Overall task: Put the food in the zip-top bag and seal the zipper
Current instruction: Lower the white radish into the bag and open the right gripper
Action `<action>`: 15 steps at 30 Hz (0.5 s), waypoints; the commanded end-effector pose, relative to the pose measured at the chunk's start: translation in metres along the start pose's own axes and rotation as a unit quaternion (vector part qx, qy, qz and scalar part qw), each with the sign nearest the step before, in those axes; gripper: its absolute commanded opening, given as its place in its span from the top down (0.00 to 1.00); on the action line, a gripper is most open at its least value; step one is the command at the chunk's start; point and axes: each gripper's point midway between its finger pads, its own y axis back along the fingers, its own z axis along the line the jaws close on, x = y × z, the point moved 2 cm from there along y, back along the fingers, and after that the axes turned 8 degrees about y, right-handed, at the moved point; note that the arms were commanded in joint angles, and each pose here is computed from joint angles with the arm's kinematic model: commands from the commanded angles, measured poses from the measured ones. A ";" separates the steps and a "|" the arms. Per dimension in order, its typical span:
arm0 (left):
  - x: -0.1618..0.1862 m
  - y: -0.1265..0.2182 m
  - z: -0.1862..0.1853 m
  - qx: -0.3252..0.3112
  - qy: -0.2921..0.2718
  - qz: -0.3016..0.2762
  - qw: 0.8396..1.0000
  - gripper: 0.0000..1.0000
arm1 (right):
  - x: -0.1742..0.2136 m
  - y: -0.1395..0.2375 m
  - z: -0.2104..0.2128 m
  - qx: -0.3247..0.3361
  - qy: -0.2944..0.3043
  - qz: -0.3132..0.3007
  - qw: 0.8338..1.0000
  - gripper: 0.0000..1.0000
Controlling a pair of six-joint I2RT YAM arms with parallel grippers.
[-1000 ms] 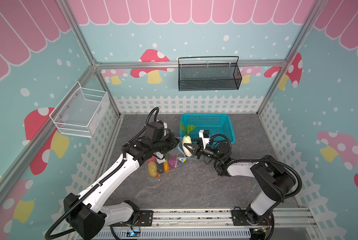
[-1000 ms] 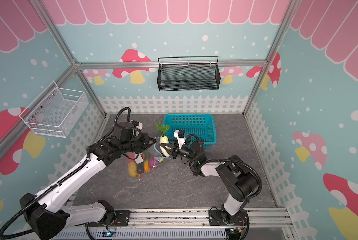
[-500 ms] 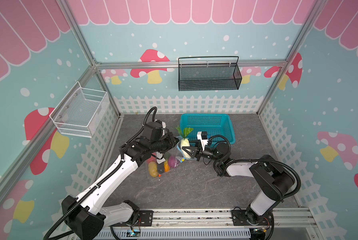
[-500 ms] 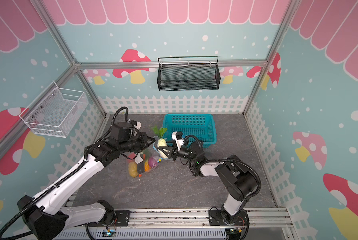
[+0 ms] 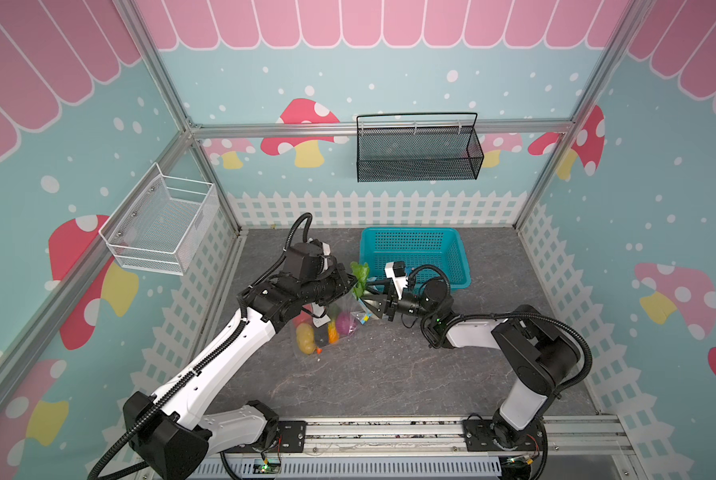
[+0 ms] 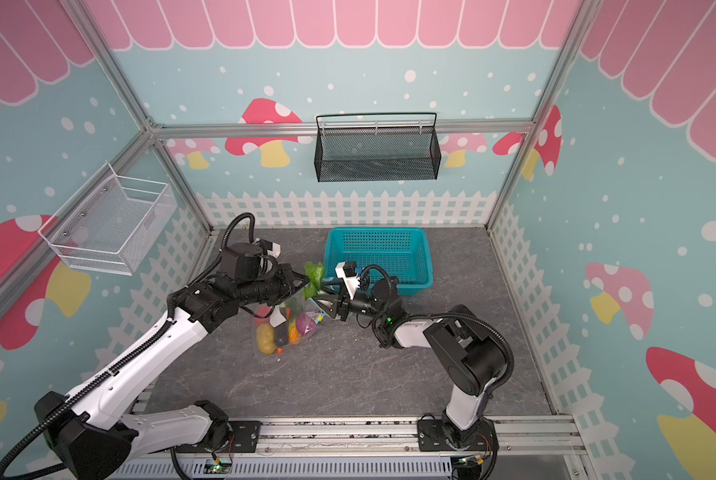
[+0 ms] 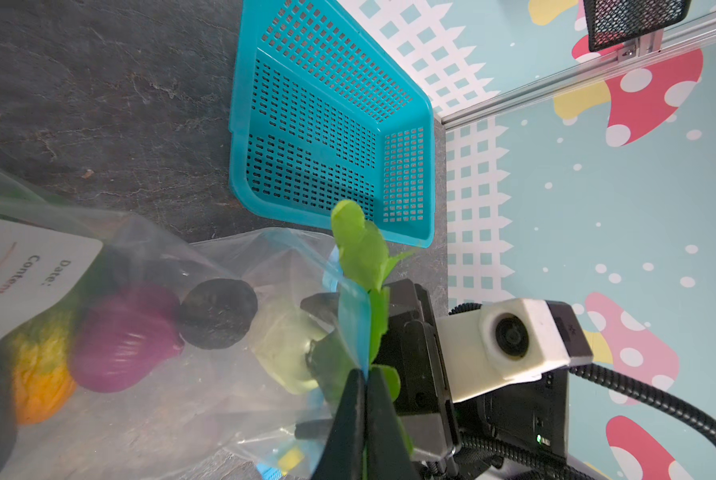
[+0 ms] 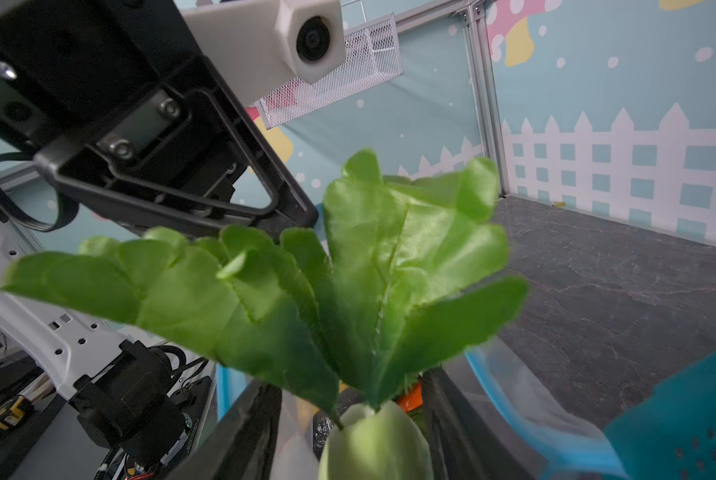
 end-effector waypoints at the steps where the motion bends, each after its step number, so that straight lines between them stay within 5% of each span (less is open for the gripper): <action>1: -0.006 0.011 -0.012 0.025 -0.001 -0.013 1.000 1.00 | -0.004 -0.007 0.003 -0.015 0.014 0.012 1.000 0.42; 15: -0.007 0.013 -0.017 0.036 0.001 -0.009 0.999 1.00 | 0.013 -0.020 0.002 -0.050 -0.013 0.076 0.996 0.60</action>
